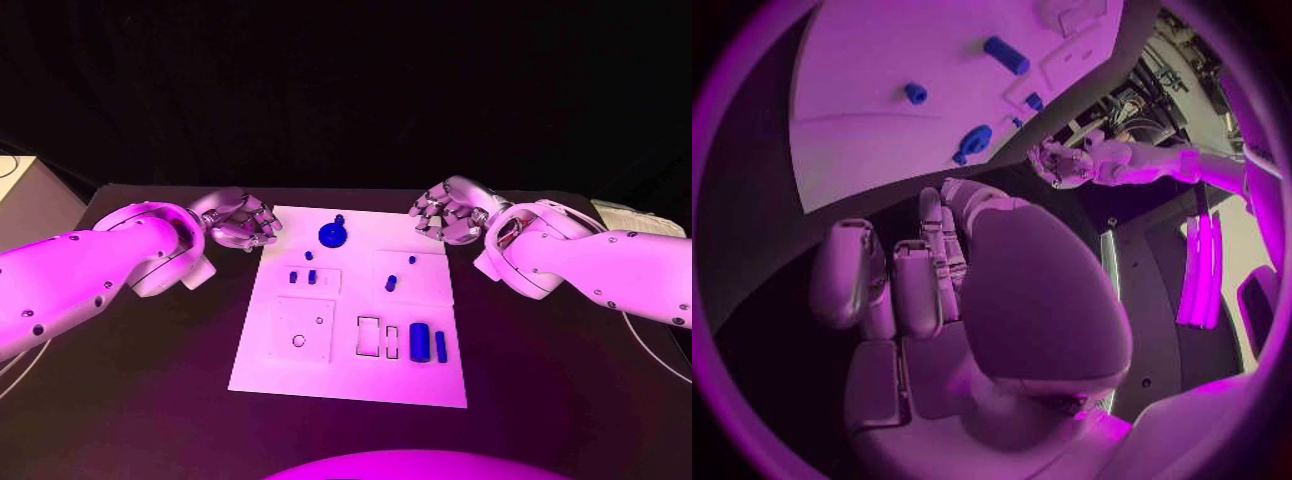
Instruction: Assemble the parts on the task board
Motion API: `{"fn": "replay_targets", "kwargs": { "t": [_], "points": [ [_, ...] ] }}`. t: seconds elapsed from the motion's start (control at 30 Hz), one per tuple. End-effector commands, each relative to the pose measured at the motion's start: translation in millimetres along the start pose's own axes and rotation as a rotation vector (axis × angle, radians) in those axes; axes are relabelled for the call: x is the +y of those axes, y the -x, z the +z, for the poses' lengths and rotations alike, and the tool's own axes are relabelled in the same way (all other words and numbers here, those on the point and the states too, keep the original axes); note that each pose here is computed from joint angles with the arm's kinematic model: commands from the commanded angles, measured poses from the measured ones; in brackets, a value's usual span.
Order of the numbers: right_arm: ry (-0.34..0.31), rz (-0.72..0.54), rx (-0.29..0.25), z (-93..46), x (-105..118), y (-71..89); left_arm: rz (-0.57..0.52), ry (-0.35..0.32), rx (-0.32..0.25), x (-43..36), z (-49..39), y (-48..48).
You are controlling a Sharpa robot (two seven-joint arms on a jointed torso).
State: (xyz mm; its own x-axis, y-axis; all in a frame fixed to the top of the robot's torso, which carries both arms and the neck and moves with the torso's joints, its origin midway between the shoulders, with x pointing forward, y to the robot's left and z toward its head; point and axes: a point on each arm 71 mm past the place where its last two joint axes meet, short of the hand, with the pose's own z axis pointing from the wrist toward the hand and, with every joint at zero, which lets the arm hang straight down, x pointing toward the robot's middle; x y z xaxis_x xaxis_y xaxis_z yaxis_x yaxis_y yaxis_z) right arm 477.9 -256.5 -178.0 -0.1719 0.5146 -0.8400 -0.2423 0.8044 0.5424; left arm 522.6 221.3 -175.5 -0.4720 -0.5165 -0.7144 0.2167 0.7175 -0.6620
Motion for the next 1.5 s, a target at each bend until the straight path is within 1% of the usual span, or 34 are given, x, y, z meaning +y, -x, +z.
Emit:
{"fn": "replay_targets", "kwargs": {
  "t": [0.03,0.1,0.2,0.27,0.37,0.5,0.6,0.77,0.87,1.1,1.5],
  "points": [
    [0.138,-0.16,0.021,-6.4,5,-8.1,-0.472,-0.111,-0.057,-4.3,-8.4,9.5],
    [0.143,-0.198,0.021,-9.2,2,-12.4,-0.567,-0.13,-0.073,-2.4,-14.0,13.5],
    [0.144,-0.251,0.019,-13.2,-2,-19.3,-0.651,-0.157,-0.089,-0.9,-21.7,17.1],
    [0.14,-0.273,0.021,-14.4,-3,-22.1,-0.674,-0.166,-0.095,-0.3,-25.2,18.3],
    [0.122,-0.316,0.039,-15.3,-6,-26.7,-0.701,-0.178,-0.104,0.7,-31.0,19.7],
    [0.107,-0.362,0.062,-16.3,-7,-32.0,-0.717,-0.191,-0.11,1.1,-36.0,20.5],
    [0.097,-0.396,0.089,-16.6,-7,-37.0,-0.726,-0.203,-0.118,1.6,-39.2,21.5],
    [0.091,-0.424,0.122,-16.1,-7,-45.9,-0.733,-0.212,-0.131,2.4,-42.0,22.9],
    [0.088,-0.439,0.124,-14.5,-5,-51.2,-0.735,-0.216,-0.134,2.2,-42.7,23.2],
    [0.082,-0.459,0.123,-9.8,-1,-57.7,-0.738,-0.219,-0.131,1.1,-42.8,22.2],
    [0.078,-0.471,0.154,-5.3,3,-69.3,-0.739,-0.213,-0.129,1.5,-42.7,21.7]
  ]
}}
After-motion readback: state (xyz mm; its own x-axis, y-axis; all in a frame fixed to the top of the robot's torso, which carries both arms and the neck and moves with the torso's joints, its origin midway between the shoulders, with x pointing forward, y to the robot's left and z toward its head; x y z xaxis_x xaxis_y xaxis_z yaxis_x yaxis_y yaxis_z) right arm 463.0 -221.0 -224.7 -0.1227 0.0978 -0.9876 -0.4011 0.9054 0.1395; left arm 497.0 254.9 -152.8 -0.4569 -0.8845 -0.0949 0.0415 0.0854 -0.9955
